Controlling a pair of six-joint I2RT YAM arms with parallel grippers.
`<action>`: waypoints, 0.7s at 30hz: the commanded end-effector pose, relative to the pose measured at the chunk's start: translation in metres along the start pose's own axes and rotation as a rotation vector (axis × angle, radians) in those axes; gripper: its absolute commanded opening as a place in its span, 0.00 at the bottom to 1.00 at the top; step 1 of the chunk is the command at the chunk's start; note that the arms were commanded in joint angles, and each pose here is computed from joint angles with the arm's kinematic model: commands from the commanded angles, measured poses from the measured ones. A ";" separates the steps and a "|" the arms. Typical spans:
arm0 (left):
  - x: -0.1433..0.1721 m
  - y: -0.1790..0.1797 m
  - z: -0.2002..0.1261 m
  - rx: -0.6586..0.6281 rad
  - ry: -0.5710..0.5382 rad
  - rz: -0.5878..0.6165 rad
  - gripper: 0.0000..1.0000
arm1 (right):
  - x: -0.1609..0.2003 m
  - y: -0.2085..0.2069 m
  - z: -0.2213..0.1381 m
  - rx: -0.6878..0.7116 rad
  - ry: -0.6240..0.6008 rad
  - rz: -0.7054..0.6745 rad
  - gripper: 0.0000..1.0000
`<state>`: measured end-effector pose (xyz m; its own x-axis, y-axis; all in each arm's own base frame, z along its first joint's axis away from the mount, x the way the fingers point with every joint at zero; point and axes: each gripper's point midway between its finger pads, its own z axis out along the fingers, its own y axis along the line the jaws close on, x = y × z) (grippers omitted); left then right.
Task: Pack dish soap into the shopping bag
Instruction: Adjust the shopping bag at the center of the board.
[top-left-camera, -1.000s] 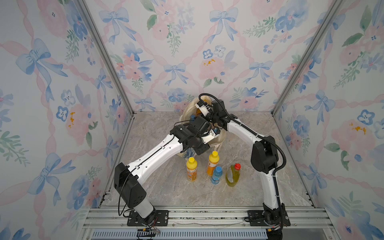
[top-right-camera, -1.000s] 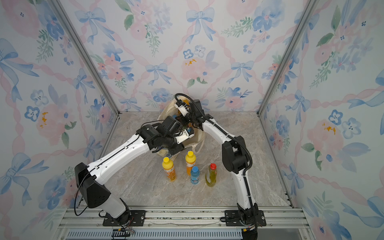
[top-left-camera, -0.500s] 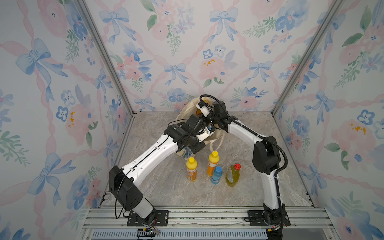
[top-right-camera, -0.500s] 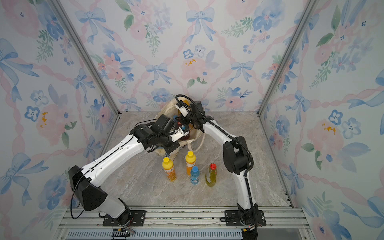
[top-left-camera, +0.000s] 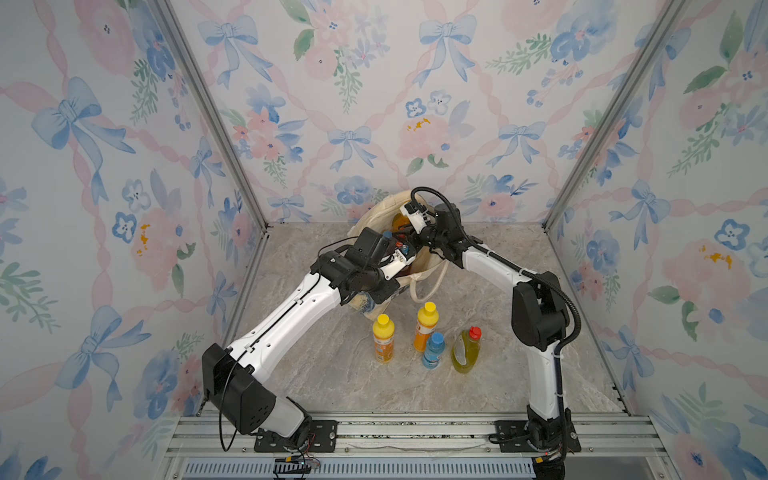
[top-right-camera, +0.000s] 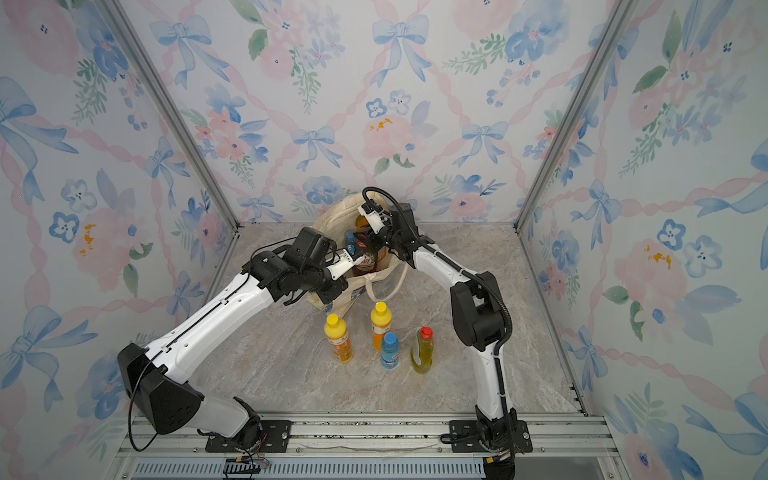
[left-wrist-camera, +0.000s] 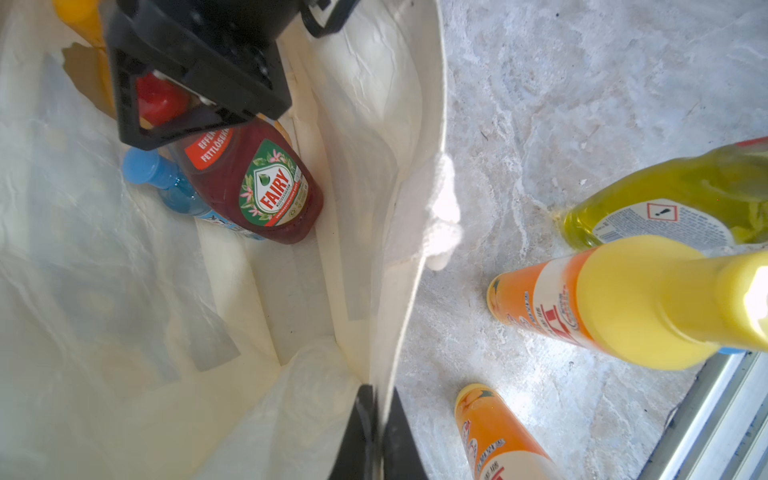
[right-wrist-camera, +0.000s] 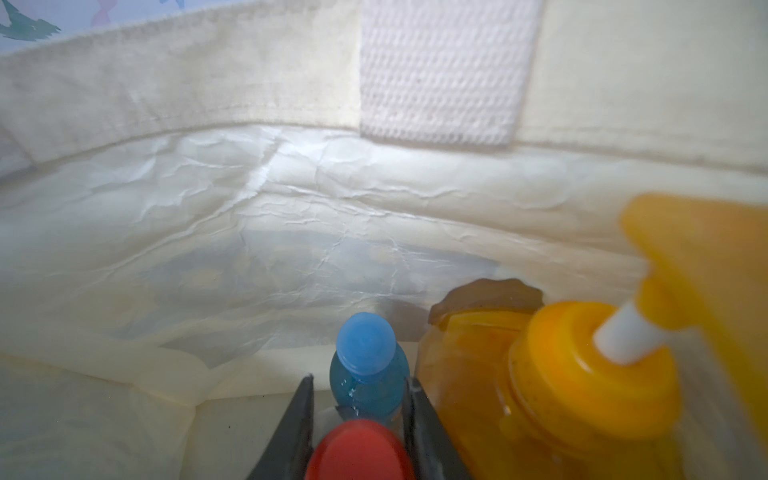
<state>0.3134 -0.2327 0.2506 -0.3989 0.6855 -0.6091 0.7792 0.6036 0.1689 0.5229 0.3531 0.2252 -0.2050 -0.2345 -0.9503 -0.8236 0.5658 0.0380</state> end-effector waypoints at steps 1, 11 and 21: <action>-0.015 0.005 -0.019 -0.008 -0.108 -0.025 0.00 | -0.054 0.003 -0.015 -0.006 -0.151 -0.074 0.00; -0.025 0.003 -0.025 0.027 -0.176 -0.047 0.00 | -0.029 0.003 -0.003 0.023 -0.038 -0.132 0.00; -0.030 0.011 -0.044 0.021 -0.270 -0.096 0.00 | -0.005 -0.001 0.003 0.047 0.033 -0.140 0.00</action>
<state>0.3162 -0.2219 0.2711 -0.3946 0.5629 -0.7263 0.7492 0.6547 0.1003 0.5157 0.3585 0.2164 -0.1655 -0.3301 -0.9293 -0.8379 0.5441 -0.0440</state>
